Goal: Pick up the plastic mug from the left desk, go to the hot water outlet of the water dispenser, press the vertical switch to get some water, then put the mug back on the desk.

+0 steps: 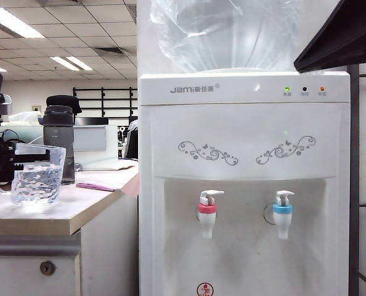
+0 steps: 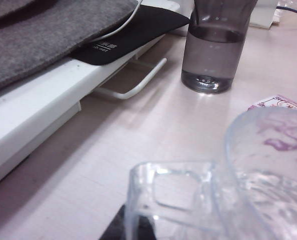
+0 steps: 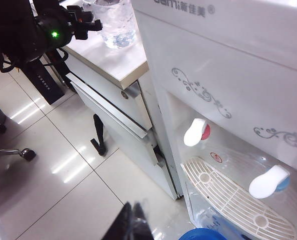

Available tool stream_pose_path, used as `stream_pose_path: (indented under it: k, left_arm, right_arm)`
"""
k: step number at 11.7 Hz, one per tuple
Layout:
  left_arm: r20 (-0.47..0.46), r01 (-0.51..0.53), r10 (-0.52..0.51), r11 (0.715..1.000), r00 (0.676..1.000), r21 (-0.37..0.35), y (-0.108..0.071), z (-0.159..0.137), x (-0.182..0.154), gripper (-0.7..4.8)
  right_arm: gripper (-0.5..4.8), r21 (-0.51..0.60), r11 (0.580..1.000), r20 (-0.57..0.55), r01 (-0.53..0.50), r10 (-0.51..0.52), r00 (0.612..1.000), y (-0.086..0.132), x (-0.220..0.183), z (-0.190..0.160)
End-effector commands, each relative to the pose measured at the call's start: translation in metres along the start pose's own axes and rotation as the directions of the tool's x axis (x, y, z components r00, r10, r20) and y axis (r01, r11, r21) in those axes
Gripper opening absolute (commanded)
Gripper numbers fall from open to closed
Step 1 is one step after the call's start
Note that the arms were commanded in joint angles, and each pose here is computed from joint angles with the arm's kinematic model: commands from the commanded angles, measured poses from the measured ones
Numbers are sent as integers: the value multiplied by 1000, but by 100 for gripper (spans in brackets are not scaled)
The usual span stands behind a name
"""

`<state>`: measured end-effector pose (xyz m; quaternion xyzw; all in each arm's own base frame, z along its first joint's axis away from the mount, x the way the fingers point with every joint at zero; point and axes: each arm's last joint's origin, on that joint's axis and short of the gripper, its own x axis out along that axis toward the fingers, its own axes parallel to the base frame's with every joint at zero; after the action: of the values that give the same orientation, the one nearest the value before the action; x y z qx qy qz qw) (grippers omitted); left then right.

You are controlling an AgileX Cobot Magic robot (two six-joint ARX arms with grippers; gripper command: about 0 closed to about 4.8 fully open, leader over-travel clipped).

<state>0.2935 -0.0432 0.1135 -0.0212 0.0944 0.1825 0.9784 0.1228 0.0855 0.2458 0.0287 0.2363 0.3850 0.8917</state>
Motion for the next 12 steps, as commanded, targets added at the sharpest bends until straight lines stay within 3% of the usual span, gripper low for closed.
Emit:
stream_pose_path:
  k: [1, 2, 3, 12]
  left_arm:
    - [29, -4, 4, 1000, 1000, -20, 0, 4, 0, -5]
    - [21, -5, 6, 1000, 1000, -15, 0, 3, 0, 10]
    - [3, -7, 7, 1000, 1000, -4, 0, 1, 0, 103]
    - [-45, -13, 15, 1000, 999, 27, 1, -4, 0, 133]
  right_arm:
    - [-6, -2, 1000, 18, -5, 5, 1000, 1, -1, 3]
    - [-6, -2, 1000, 18, -5, 5, 1000, 1, -1, 3]
    - [-6, -2, 1000, 18, -5, 5, 1000, 1, -1, 3]
    - [-6, -2, 1000, 18, -5, 5, 1000, 1, -1, 3]
